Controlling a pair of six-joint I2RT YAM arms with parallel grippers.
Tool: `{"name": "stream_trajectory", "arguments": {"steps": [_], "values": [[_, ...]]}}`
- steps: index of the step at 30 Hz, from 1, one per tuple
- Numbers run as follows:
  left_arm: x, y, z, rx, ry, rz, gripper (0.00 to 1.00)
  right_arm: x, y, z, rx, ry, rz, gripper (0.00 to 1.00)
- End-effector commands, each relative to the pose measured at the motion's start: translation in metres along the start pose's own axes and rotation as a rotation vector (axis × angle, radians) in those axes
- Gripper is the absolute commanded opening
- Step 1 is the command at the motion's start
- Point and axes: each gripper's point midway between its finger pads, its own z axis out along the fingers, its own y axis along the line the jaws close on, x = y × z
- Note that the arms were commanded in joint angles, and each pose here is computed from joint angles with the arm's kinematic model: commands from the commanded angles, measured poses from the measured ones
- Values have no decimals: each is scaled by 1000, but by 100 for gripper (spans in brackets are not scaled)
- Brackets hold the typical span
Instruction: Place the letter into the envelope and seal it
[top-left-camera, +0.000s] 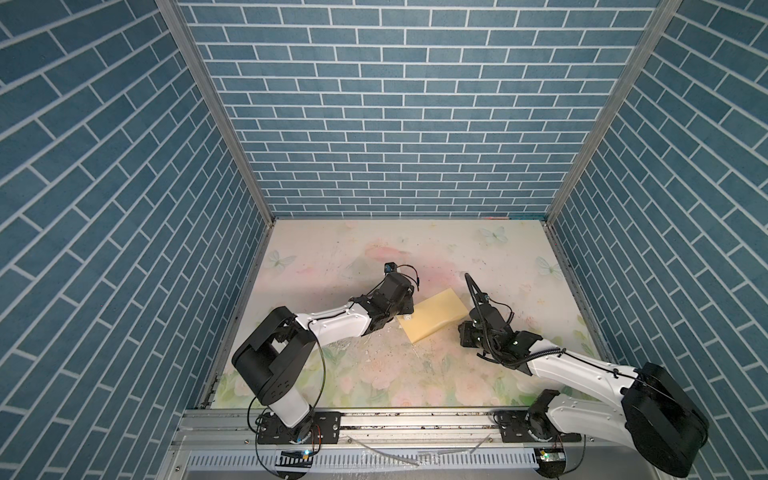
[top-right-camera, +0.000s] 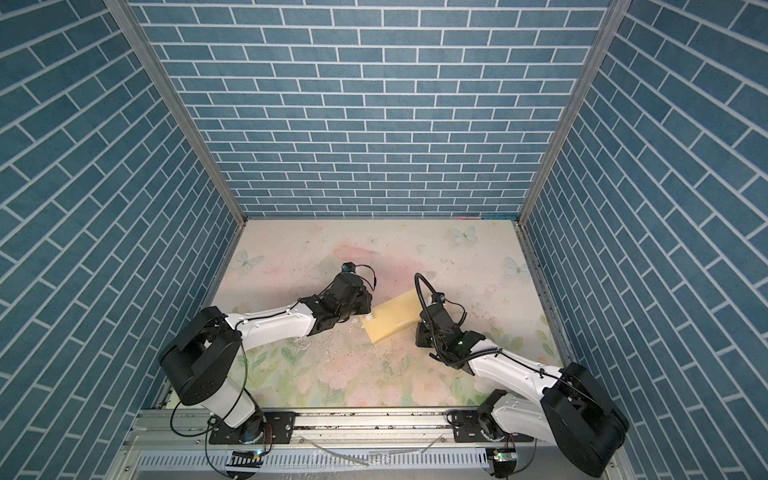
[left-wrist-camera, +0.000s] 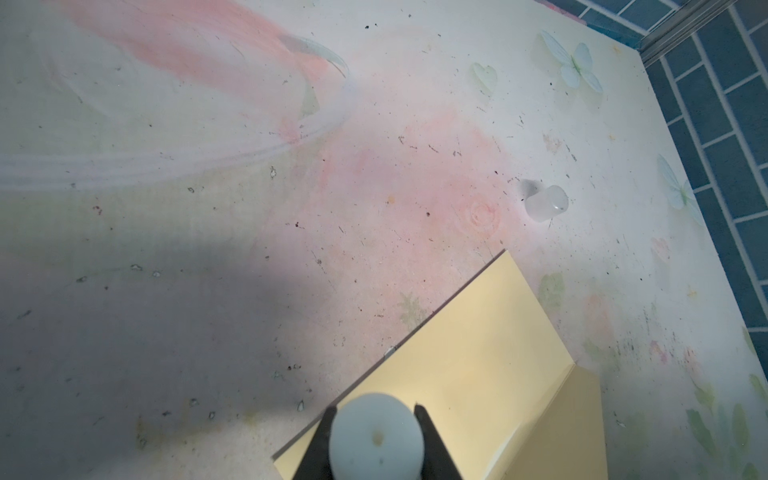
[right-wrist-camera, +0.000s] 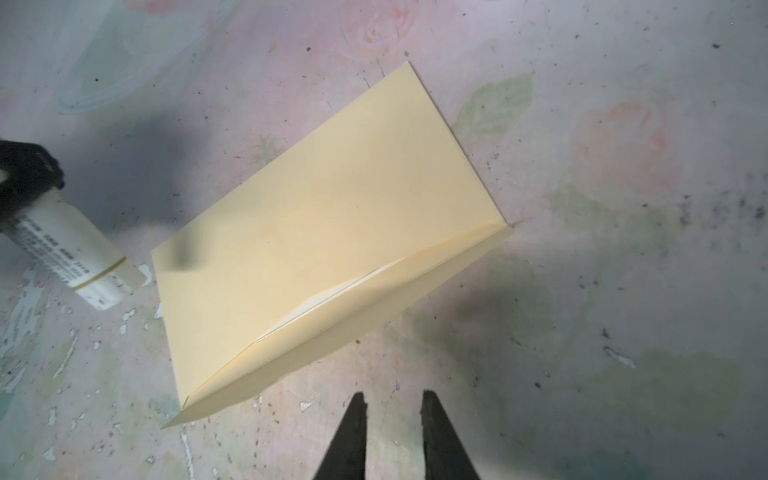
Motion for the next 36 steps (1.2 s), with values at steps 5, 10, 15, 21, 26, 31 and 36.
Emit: {"name": "stream_trajectory", "arguments": {"steps": [5, 10, 15, 21, 26, 31, 36], "values": [[-9, 0, -5, -9, -41, 26, 0, -12, -17, 15, 83, -39, 75, 17], [-8, 1, -4, -17, -42, 29, 0, -24, -8, 29, 25, -29, 89, 16], [-6, 4, 1, -27, -37, 32, 0, -42, 12, 43, -35, -24, 57, 16], [-5, 13, 4, -49, -32, 30, 0, -58, 27, 62, -78, -5, 12, 17], [-6, 27, 4, -64, -34, 3, 0, -71, 52, 78, -154, 32, -57, 17], [-9, 39, 3, -71, -42, -24, 0, -79, 76, 88, -232, 70, -84, 18], [-10, 44, 7, -73, -43, -29, 0, -83, 85, 91, -260, 80, -88, 18]]}}
